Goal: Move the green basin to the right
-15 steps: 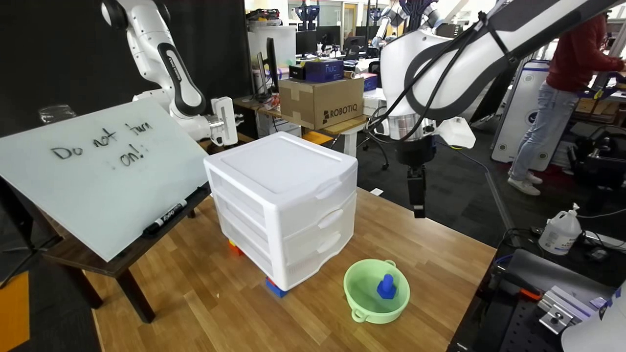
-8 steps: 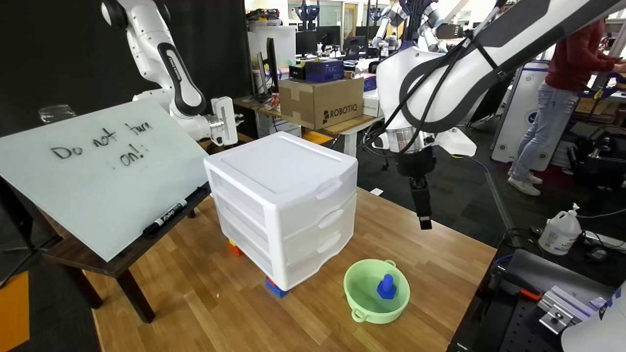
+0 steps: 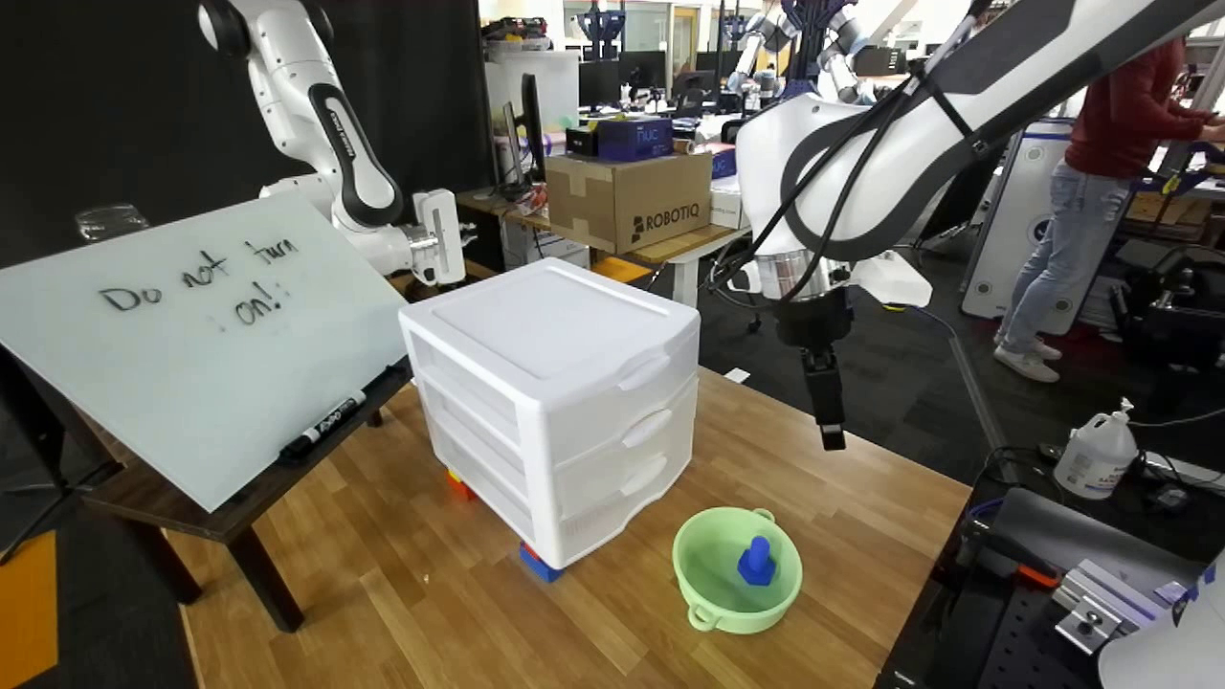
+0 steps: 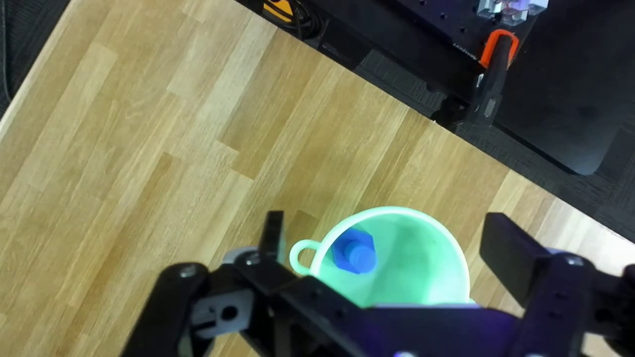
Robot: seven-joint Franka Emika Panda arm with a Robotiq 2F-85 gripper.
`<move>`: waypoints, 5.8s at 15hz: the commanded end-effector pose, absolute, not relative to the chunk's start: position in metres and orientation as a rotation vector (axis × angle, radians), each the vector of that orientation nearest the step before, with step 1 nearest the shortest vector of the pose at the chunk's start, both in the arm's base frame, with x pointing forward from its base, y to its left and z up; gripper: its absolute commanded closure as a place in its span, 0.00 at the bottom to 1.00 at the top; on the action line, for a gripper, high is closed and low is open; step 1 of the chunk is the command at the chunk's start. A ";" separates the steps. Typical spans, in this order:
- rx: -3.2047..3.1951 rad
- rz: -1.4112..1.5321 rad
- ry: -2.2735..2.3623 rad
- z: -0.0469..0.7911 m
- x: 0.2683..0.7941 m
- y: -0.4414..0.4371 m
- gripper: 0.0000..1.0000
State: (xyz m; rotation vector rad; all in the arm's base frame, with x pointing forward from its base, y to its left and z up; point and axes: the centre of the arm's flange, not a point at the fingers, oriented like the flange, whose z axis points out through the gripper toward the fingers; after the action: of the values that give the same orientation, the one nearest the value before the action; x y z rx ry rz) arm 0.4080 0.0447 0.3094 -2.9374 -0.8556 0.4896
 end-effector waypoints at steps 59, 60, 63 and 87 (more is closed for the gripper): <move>-2.926 0.293 -0.504 0.166 0.415 0.037 0.00; -2.936 0.305 -0.480 0.162 0.417 0.035 0.00; -2.942 0.339 -0.428 0.150 0.426 0.031 0.00; -3.021 0.277 -0.406 0.174 0.418 0.063 0.00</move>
State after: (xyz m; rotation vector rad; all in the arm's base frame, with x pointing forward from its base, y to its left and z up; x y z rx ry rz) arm 0.4354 0.0569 0.1559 -3.0046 -0.3839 0.3466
